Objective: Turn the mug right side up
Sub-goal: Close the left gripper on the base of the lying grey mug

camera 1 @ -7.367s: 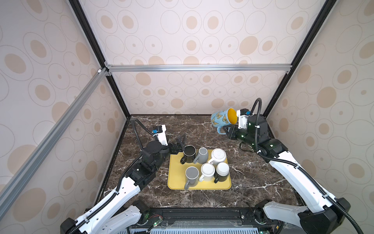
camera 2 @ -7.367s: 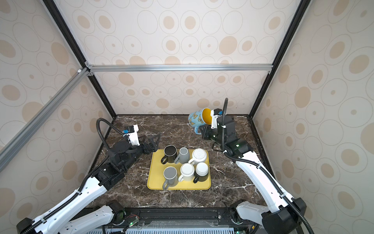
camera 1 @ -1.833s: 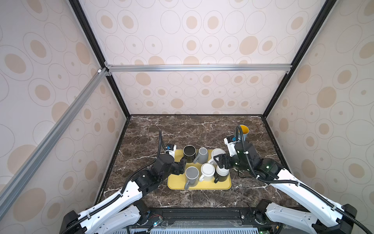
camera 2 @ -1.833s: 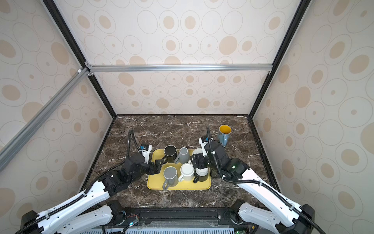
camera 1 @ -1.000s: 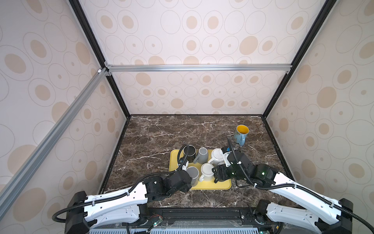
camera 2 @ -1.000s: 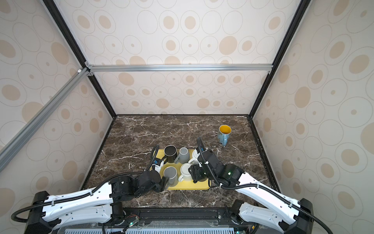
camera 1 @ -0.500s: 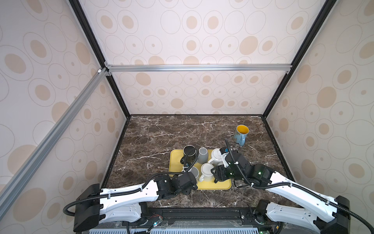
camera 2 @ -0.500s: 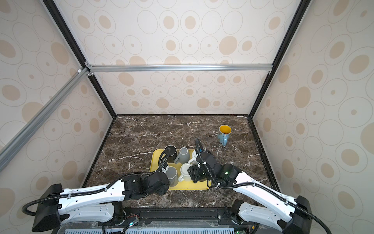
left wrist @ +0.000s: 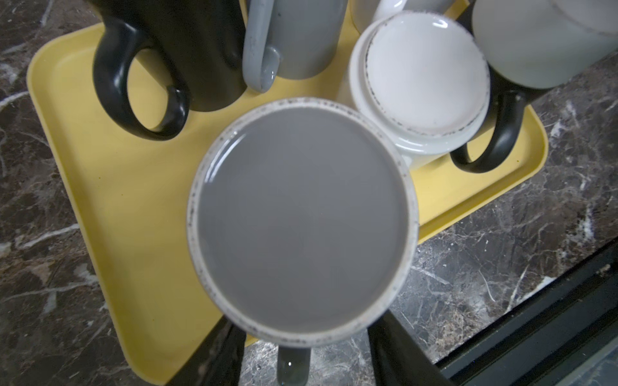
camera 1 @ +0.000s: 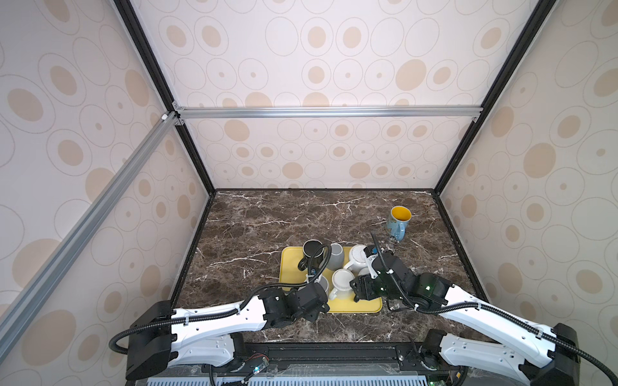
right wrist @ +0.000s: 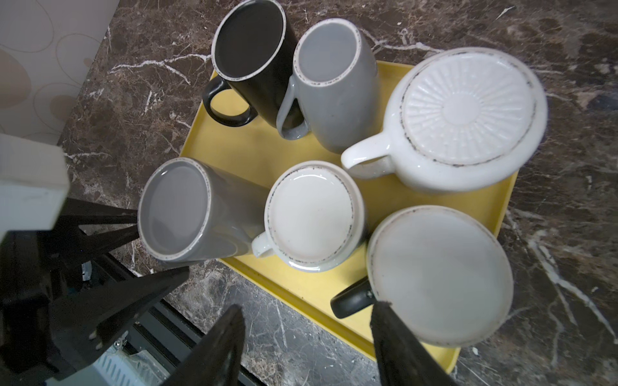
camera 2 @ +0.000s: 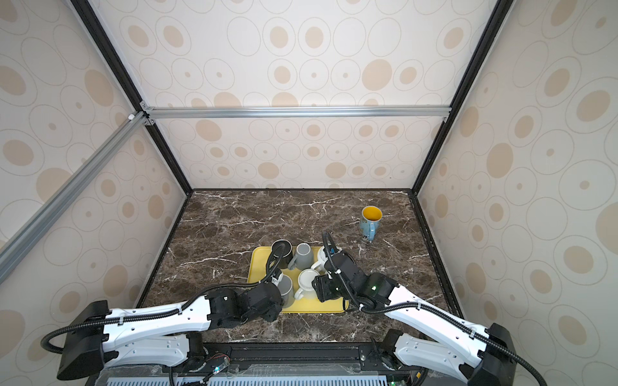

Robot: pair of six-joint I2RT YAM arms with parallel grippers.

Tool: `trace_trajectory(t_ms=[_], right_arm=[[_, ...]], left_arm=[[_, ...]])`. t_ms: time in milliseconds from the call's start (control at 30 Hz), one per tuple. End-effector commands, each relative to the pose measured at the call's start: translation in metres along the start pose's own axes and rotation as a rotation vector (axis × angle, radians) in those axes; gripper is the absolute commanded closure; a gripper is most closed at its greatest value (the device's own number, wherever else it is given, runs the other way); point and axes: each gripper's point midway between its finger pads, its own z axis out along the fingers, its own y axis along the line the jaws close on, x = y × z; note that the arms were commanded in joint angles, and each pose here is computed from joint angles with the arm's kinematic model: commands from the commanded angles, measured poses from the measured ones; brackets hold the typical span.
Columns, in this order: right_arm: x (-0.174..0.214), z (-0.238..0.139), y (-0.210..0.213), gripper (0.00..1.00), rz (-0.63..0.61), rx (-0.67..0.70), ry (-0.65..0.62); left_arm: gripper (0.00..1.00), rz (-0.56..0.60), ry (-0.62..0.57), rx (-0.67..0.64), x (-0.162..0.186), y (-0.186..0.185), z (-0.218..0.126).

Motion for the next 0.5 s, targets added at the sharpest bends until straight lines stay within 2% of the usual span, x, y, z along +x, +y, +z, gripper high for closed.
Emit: trace_trajectory(t_ms=[0, 467], right_arm=[[-0.003, -0.005, -0.003, 0.37, -0.012, 0.016, -0.029], [-0.001, -0.002, -0.006, 0.37, -0.010, 0.024, -0.030]], left_arm=[[0.43, 0.003, -0.001, 0.002, -0.003, -0.004, 0.003], [0.48, -0.020, 0.024, 0.000, 0.007, 0.004, 0.016]])
